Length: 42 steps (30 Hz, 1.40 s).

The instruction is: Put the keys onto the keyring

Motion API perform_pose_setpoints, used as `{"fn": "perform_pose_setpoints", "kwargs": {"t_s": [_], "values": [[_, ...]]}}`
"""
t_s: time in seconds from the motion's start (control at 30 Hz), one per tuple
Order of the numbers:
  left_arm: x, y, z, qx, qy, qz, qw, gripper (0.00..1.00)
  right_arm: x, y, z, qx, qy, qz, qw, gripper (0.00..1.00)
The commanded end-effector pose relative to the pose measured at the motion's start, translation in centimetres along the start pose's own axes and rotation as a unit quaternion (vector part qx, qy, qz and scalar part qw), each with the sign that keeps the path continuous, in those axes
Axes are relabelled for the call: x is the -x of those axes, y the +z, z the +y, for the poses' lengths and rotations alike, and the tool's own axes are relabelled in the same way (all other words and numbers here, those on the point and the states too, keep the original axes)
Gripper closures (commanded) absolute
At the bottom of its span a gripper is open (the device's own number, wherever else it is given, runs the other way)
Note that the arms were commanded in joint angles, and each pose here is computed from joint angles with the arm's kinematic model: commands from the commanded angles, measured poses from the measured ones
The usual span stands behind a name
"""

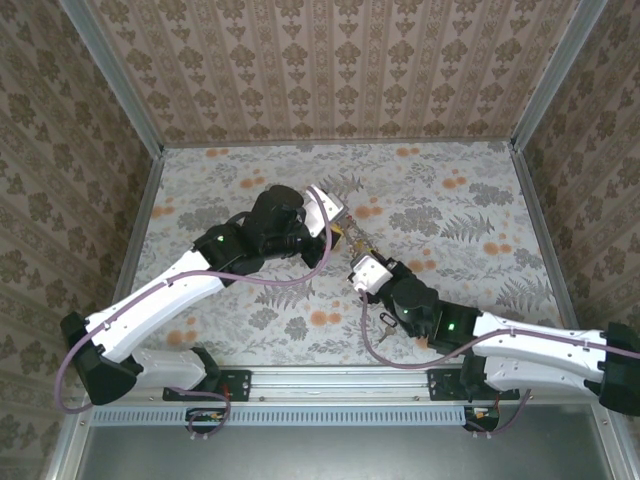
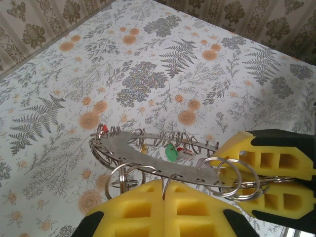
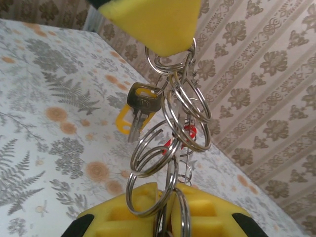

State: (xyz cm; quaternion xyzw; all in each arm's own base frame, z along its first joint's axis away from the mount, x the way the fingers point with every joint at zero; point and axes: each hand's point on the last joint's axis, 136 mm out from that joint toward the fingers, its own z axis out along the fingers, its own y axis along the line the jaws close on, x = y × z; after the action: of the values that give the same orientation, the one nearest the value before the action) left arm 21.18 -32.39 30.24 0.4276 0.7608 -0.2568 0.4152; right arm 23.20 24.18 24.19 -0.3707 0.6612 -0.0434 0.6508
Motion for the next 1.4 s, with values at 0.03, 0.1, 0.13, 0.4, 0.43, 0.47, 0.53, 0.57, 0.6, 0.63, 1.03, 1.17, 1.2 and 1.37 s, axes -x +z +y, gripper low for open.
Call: {"fn": "perform_pose_setpoints", "kwargs": {"t_s": [0.03,0.1,0.13,0.4,0.43,0.47,0.53,0.57,0.6,0.63,1.03,1.17,1.2,1.37], "values": [[4.6,-0.2,0.7,0.015,0.033,-0.075,0.997,1.00,3.0,0.0,2.4,0.012,-0.087,-0.042,0.995,1.00],[3.6,0.5,1.2,0.028,0.044,-0.034,0.998,1.00,3.1,0.2,2.7,0.003,-0.106,-0.041,0.994,1.00],[3.1,0.9,1.3,0.028,0.053,-0.013,0.998,1.00,3.1,0.2,2.9,0.004,-0.113,-0.040,0.993,1.00],[1.2,2.4,2.0,0.038,0.038,0.023,0.998,1.00,4.3,-1.7,2.8,0.046,-0.055,-0.084,0.994,1.00],[1.4,2.2,2.0,0.035,0.029,0.013,0.999,1.00,4.5,-2.1,2.2,0.051,-0.030,-0.091,0.994,1.00],[1.5,2.0,2.1,0.032,0.020,0.003,0.999,1.00,4.8,-2.5,1.6,0.059,-0.006,-0.101,0.993,1.00],[1.7,1.5,2.0,0.025,0.009,-0.014,1.000,1.00,5.2,-3.3,0.5,0.075,0.036,-0.117,0.990,1.00],[1.8,1.2,1.9,0.020,0.004,-0.021,1.000,1.00,5.3,-3.5,0.1,0.078,0.046,-0.118,0.989,1.00],[1.9,1.0,1.8,0.018,0.000,-0.026,1.000,1.00,5.2,-3.6,-0.2,0.077,0.052,-0.118,0.989,1.00],[2.0,0.7,1.7,0.014,-0.002,-0.031,0.999,1.00,5.2,-3.6,-0.4,0.076,0.054,-0.117,0.989,1.00],[2.5,-4.1,-0.2,-0.034,0.002,-0.017,0.999,0.64,4.5,-3.7,-0.8,0.127,0.112,-0.118,0.978,1.00],[1.5,-5.1,-0.3,-0.030,0.008,0.002,1.000,0.59,4.6,-3.9,-0.7,0.149,0.128,-0.121,0.973,1.00],[1.3,-5.2,-0.3,-0.026,0.011,0.003,1.000,0.59,4.6,-3.9,-0.6,0.153,0.128,-0.120,0.973,1.00],[1.0,-5.6,-1.5,-0.044,0.031,-0.007,0.999,0.66,5.0,-3.8,-0.1,0.171,0.130,-0.117,0.969,1.00]]}}
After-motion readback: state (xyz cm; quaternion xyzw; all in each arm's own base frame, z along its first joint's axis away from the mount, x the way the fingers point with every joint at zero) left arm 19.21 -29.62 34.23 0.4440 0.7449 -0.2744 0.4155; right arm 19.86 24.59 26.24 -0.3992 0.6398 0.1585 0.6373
